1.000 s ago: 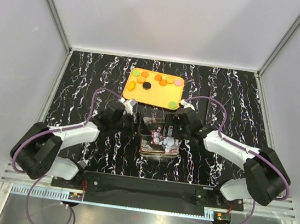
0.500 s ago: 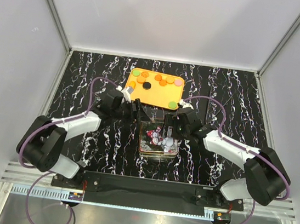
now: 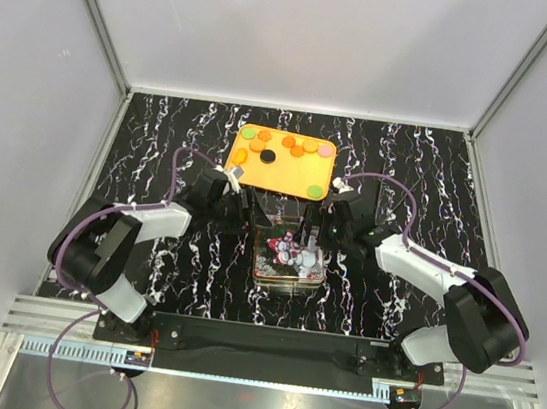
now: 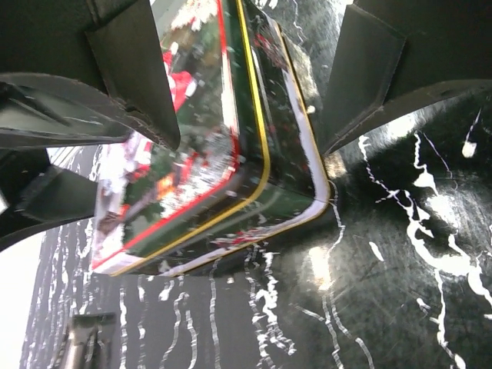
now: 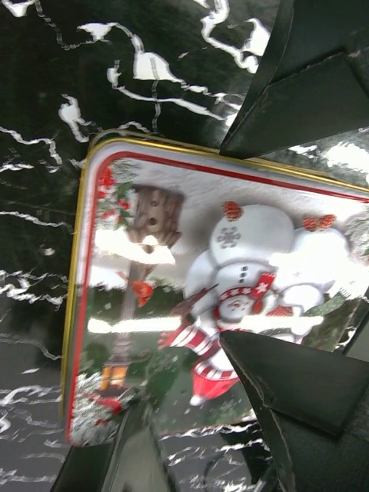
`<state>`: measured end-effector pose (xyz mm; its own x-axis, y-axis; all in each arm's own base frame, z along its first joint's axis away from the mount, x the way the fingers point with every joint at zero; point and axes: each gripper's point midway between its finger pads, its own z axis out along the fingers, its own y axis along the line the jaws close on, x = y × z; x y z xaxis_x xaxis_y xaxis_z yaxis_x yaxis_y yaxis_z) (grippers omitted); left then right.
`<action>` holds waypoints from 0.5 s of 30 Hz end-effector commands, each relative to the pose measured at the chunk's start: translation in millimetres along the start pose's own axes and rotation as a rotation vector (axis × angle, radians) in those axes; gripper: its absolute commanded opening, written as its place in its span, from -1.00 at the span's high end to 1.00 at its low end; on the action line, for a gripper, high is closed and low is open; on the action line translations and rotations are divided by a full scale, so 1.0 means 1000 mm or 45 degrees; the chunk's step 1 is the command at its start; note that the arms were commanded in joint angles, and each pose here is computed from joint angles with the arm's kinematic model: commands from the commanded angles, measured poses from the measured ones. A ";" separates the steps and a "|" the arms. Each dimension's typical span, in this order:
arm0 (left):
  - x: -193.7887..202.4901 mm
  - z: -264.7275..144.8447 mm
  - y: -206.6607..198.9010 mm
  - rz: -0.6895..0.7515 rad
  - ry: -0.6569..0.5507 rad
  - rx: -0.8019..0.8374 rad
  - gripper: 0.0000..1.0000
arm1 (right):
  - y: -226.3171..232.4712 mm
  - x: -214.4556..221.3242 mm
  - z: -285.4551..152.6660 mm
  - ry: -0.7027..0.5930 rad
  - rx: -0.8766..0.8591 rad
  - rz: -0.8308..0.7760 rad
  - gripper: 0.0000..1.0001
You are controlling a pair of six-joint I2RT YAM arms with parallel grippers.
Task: Pack the cookies
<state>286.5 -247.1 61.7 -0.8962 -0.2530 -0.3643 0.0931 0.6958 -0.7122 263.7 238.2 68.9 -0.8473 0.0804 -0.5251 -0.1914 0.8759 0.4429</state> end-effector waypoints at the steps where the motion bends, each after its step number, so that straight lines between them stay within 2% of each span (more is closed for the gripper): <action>1: 0.000 0.008 -0.002 -0.028 -0.011 0.066 -0.53 | 0.016 -0.026 0.003 -0.076 -0.103 0.005 -0.99; 15: 0.027 0.029 0.034 -0.285 -0.040 0.072 -0.11 | 0.005 -0.026 0.051 0.053 -0.108 0.070 -0.99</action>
<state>298.3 -253.2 46.7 -0.8680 -0.4035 -0.2893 0.0173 0.5577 -0.8299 308.3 241.4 52.3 -0.8658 0.1386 -0.4809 -0.1319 0.8637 0.4864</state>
